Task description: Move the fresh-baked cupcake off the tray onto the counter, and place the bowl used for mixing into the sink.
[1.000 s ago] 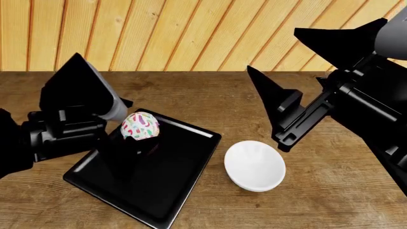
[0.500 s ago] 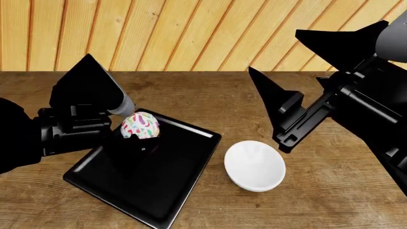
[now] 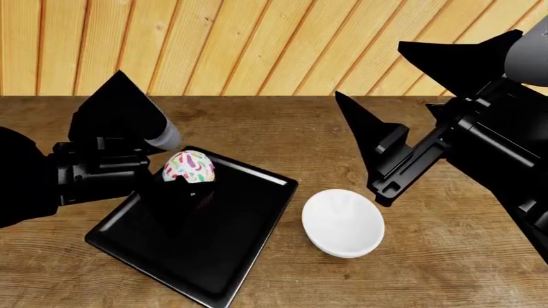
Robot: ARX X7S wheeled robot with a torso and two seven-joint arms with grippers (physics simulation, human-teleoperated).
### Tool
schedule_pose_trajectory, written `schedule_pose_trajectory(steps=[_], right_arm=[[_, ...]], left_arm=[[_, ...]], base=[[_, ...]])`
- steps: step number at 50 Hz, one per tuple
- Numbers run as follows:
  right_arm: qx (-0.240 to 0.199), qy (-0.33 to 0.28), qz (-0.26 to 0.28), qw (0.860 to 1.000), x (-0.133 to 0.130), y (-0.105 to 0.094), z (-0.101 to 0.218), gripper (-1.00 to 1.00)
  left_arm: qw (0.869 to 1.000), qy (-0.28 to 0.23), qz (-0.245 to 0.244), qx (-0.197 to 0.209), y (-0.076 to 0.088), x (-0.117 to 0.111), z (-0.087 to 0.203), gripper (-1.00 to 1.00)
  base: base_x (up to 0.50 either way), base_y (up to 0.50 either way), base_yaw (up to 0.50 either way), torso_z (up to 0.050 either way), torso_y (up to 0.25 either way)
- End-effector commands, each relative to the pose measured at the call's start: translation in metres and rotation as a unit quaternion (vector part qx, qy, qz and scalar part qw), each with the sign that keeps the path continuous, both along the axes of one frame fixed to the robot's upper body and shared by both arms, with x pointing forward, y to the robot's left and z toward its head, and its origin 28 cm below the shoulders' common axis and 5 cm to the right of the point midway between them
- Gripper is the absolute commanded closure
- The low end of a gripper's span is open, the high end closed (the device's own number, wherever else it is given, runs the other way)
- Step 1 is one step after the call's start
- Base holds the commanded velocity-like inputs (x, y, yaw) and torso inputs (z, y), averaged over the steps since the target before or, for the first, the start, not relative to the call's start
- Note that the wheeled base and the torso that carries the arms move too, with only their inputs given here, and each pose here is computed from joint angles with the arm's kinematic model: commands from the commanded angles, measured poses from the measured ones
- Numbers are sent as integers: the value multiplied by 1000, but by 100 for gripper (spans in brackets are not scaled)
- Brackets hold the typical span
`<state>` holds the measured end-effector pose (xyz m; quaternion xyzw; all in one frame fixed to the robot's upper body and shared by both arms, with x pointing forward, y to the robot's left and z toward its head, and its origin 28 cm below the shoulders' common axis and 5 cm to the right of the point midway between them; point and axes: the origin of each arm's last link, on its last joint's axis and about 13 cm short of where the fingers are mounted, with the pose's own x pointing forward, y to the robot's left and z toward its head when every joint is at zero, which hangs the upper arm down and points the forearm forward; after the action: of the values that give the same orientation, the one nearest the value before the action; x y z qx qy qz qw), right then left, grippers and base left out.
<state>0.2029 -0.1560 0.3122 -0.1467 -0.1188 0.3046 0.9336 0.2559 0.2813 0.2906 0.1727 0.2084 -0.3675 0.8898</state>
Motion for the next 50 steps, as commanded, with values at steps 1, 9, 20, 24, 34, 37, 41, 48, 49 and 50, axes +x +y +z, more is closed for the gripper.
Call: schedule_pose_trajectory(steps=[1,9,20,24,34,37,41,48,49,50], right_arm=[[0,0,0,1000,0,0,0,-100],[-2,0,0,1000,0,1,1,-100],[-1,0,0,1000,1,0,0,-100],[-1,1,1,1000,0,0,-1,-100],[0,3,1,1000,0,0,-2,-100],[1,3,1,1000,0,0,-2,-100],[0,3,1,1000,-1,0,-2,-100],[-1,4,1,1000,-1,0,-2,-100],[0,5,1,1000,-2,0,-2,-100],[-1,4,1,1000,-1,0,-2,-100]], left_arm=[[1000,12,4,-1,1,1,-1,-100],[1000,17,11,-5,3,3,-1,-100],[999,26,17,-10,4,7,-2,-100],[999,30,18,-11,4,8,-3,-100],[999,31,23,-13,5,14,-5,-100],[999,28,25,-15,4,16,-5,-100],[999,28,26,-14,3,19,-6,-100],[999,30,27,-11,3,22,-8,-100],[999,31,27,-11,3,22,-8,-100],[999,31,27,-10,3,23,-8,-100]], base=[[0,0,0,0,0],[0,0,0,0,0],[0,0,0,0,0],[0,0,0,0,0],[0,0,0,0,0],[0,0,0,0,0],[0,0,0,0,0],[0,0,0,0,0],[0,0,0,0,0],[0,0,0,0,0]])
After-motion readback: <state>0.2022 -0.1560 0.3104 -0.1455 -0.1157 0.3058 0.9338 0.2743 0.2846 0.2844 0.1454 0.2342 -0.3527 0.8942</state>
